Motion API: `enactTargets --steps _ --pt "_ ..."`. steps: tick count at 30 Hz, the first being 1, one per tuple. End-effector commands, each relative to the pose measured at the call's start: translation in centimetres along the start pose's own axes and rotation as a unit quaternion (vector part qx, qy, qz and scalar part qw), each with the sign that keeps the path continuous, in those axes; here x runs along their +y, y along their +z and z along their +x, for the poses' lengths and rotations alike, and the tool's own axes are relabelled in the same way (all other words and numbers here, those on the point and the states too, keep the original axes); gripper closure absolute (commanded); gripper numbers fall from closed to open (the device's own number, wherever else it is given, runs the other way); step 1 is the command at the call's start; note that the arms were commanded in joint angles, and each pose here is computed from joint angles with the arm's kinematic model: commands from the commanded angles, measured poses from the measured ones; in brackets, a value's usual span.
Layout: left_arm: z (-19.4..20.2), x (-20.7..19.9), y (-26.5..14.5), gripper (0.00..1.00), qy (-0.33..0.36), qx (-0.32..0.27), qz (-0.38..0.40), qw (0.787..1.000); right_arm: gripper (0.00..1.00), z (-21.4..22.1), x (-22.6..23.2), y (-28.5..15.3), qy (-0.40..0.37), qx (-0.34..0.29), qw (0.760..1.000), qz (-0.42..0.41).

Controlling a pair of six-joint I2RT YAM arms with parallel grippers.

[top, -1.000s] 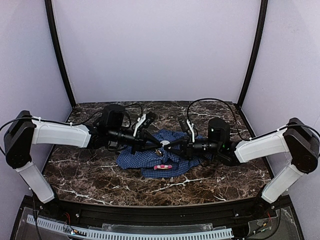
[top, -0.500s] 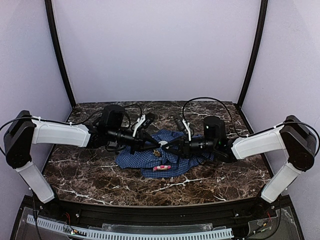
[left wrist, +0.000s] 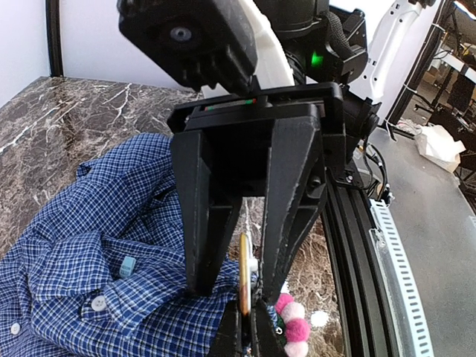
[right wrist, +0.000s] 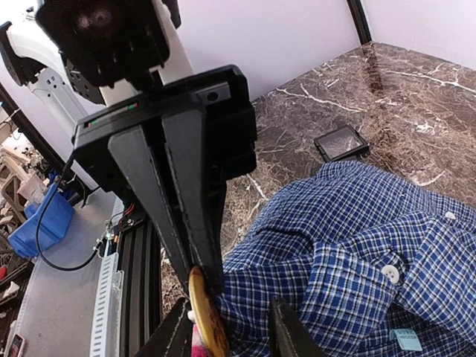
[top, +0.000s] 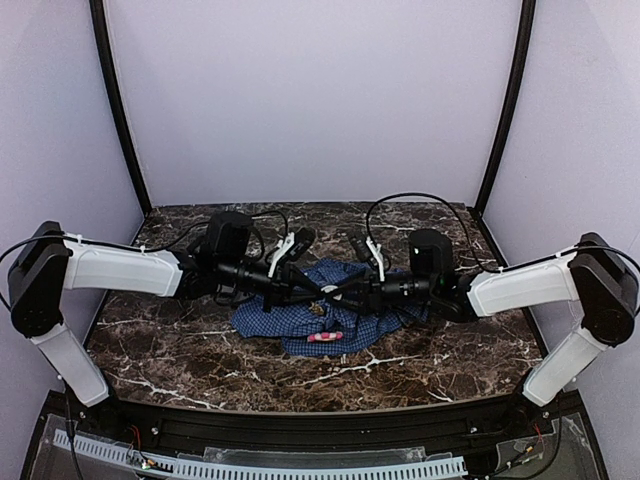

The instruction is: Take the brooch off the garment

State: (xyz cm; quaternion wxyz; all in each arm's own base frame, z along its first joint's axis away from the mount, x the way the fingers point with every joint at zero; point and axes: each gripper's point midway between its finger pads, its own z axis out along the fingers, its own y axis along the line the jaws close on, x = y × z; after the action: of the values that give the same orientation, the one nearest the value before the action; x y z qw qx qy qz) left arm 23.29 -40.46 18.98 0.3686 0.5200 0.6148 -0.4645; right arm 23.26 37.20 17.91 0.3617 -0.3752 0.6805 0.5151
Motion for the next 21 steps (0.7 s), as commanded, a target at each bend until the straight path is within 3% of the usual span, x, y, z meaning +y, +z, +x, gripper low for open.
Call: enactTargets --steps 1,7,10,14,21 --pt "-1.2 -1.3 0.2 0.99 0.019 -0.012 0.013 1.000 0.62 -1.4 1.4 -1.6 -0.051 -0.025 0.998 -0.006" --pt "-1.6 -0.1 -0.8 0.99 0.009 -0.025 -0.008 1.000 0.40 -1.5 2.6 -4.1 -0.078 -0.049 0.996 0.013" --pt "-1.5 -0.3 -0.8 0.99 0.009 -0.027 0.000 1.000 0.37 -1.4 2.1 -4.5 -0.075 -0.056 0.995 0.032" --pt "-1.5 -0.6 -0.8 0.99 0.009 -0.028 0.008 1.000 0.39 -1.0 1.2 -3.9 -0.064 -0.054 0.996 0.039" --pt "-1.4 -1.3 -1.0 0.99 0.009 -0.026 0.020 0.999 0.60 -1.4 0.9 -2.9 -0.059 -0.058 0.996 0.024"
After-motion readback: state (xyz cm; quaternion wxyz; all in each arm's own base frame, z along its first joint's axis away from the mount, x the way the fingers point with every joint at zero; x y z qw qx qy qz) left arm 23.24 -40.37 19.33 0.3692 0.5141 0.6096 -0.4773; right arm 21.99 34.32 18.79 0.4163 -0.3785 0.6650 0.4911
